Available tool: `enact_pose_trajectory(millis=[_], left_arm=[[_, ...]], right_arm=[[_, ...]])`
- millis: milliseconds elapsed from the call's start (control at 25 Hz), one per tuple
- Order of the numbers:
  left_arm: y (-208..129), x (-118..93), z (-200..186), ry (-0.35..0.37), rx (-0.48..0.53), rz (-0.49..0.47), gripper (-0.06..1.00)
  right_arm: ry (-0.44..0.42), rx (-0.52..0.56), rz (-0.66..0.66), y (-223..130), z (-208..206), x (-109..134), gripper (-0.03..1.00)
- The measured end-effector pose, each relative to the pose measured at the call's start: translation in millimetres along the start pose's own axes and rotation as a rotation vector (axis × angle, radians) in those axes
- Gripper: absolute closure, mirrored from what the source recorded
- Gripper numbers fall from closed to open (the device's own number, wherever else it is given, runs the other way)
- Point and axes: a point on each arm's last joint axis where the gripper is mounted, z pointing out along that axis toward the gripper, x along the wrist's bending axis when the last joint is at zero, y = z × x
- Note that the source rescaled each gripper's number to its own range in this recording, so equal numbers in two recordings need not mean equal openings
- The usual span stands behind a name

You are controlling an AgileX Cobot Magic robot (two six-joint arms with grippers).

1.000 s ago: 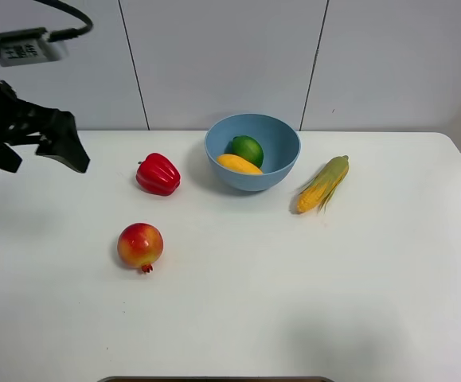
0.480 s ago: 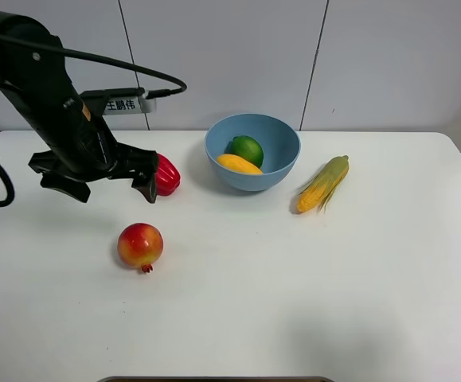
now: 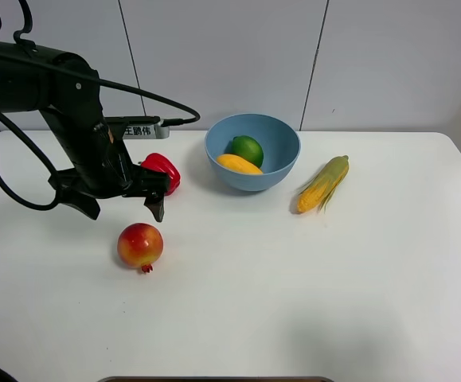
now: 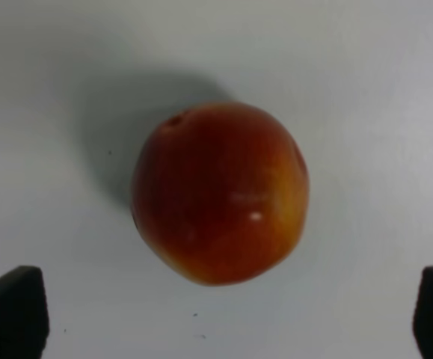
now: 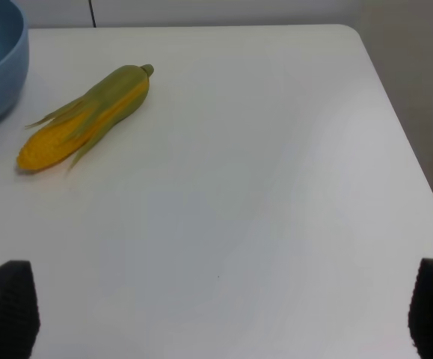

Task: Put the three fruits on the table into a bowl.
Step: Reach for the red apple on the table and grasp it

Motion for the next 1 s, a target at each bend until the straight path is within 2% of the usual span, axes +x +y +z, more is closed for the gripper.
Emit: enact_pose_trajectory(millis=[400, 800, 1000], left_arm=[[3, -1, 22, 0.018, 0.039, -0.024, -0.06], [5, 1, 55, 0.055, 0.100, -0.022, -0.06], [7, 2, 71, 0.074, 0.100, -0.003, -0.06]], right_arm=[[0.000, 0.000, 0.000, 0, 0, 0, -0.03], [0.000, 0.000, 0.000, 0, 0, 0, -0.03], [0.000, 0.000, 0.000, 0, 0, 0, -0.03]])
